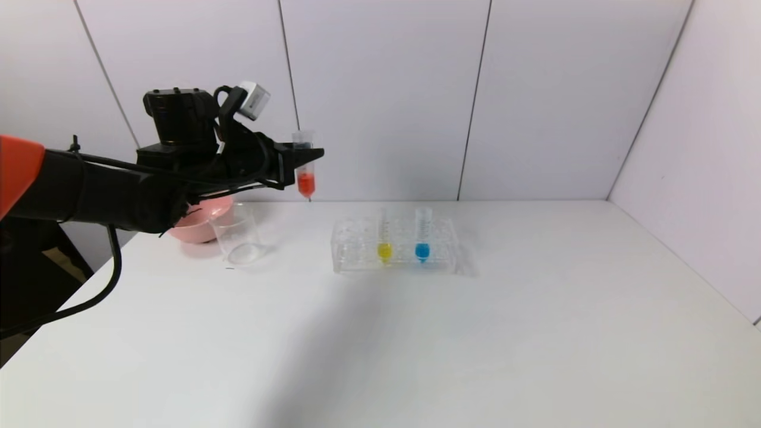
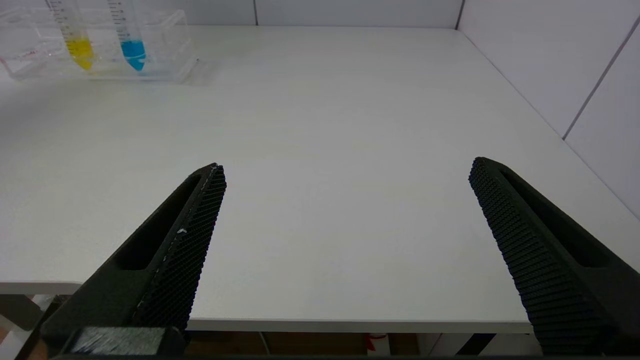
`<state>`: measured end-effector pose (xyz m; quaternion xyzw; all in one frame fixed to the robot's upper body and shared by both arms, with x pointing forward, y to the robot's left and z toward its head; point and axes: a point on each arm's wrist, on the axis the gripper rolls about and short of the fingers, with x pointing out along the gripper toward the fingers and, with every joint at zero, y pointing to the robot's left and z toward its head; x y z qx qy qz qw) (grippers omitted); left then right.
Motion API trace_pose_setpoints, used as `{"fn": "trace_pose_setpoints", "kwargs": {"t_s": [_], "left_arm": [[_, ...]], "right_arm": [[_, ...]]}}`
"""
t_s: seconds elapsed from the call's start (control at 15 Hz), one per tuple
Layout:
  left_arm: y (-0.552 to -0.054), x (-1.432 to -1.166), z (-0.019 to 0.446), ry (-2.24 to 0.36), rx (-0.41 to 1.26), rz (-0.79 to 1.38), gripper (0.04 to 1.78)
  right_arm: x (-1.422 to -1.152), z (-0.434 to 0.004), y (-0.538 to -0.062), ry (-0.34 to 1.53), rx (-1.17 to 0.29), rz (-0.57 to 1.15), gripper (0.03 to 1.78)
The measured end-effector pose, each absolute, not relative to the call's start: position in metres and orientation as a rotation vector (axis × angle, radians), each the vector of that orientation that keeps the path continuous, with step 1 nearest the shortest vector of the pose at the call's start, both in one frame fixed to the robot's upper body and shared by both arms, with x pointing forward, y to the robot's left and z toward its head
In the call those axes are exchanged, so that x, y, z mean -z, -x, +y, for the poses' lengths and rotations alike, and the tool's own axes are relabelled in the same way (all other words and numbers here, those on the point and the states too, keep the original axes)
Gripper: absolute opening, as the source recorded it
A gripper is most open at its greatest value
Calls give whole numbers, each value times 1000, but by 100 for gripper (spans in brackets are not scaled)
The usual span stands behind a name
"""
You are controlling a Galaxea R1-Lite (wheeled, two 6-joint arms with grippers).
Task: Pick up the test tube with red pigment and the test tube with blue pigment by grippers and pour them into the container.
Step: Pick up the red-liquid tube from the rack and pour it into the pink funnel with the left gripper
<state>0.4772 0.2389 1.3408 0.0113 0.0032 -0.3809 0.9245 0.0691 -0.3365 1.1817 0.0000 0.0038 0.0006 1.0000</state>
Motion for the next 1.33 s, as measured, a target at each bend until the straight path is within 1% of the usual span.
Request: {"fn": "trace_pose_setpoints", "kwargs": {"t_s": [0.33,0.47,0.87,1.33], "left_arm": [[-465,-1347,243,-36,540,14,47],[-461,-1348,247,-36,469,18,47],[-454,-1350,275,-29,402,27,47],[-451,-1349,317,-25,300,37,47]], "right_arm": [[-1182,-337,-69,0,-1,8,177],[-1182,-337,-69,0,-1,8,177],[-1182,-337,-69,0,-1,8,177],[-1182,-337,-69,0,-1,8,177]]}}
